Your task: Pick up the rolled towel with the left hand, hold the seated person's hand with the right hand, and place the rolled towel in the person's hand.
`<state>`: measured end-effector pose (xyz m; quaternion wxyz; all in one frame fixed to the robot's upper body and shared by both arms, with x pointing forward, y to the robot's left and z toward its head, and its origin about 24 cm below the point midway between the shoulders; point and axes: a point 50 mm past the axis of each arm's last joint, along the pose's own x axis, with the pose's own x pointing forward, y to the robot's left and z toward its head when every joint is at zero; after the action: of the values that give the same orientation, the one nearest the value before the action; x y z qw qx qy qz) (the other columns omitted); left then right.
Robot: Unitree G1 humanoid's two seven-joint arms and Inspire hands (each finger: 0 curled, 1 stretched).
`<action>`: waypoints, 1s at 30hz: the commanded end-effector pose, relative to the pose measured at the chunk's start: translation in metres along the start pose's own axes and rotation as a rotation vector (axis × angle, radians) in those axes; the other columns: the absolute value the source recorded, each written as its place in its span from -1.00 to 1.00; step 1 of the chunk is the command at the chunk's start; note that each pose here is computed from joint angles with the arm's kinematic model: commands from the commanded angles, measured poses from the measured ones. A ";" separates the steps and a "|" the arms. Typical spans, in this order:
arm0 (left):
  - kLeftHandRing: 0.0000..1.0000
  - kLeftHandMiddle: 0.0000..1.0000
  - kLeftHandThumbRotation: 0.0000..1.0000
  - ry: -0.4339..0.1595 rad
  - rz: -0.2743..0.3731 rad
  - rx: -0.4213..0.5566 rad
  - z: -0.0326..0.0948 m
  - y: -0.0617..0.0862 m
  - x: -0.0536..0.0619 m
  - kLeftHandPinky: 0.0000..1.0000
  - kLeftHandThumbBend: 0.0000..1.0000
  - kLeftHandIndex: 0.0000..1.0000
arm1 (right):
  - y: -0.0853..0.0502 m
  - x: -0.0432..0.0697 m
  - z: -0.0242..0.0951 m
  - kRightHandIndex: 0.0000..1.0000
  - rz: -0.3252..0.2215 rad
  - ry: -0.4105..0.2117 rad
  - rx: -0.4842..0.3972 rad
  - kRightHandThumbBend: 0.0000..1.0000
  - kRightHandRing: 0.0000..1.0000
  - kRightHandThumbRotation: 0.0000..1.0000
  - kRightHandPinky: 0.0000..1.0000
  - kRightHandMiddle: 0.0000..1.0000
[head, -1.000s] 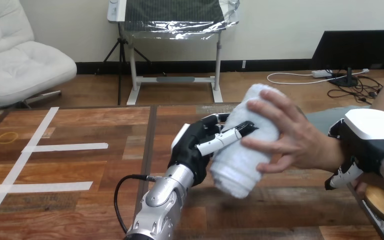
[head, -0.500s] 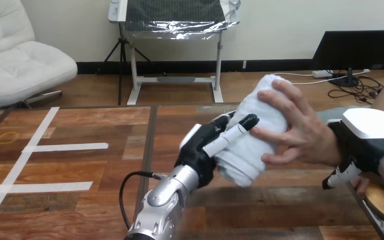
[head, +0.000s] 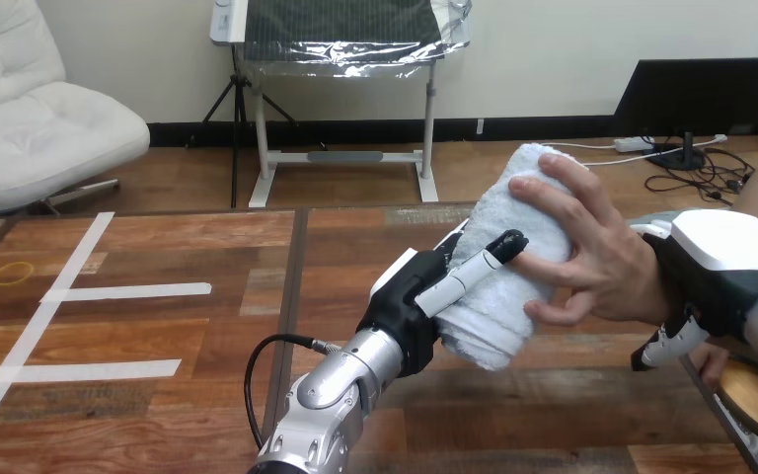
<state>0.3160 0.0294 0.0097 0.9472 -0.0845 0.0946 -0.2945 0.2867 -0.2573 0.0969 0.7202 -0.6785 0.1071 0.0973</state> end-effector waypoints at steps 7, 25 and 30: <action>0.97 0.95 0.11 -0.187 -0.167 0.101 0.070 -0.038 0.035 1.00 0.84 1.00 | -0.023 -0.005 0.020 0.82 -0.089 -0.080 0.039 0.71 0.92 -1.00 0.75 0.92; 0.94 0.90 0.16 -0.200 -0.141 0.128 0.069 -0.032 0.031 1.00 0.74 1.00 | -0.030 -0.019 0.024 0.80 -0.141 -0.091 0.106 0.71 0.91 -1.00 0.72 0.91; 0.93 0.90 0.18 -0.211 -0.129 0.139 0.069 -0.030 0.029 1.00 0.72 1.00 | -0.034 -0.027 0.025 0.79 -0.180 -0.070 0.144 0.68 0.91 -1.00 0.71 0.90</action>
<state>0.3155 0.0283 0.0099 0.9452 -0.0751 0.0931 -0.3038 0.2743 -0.2491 0.1079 0.7471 -0.6523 0.0945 0.0857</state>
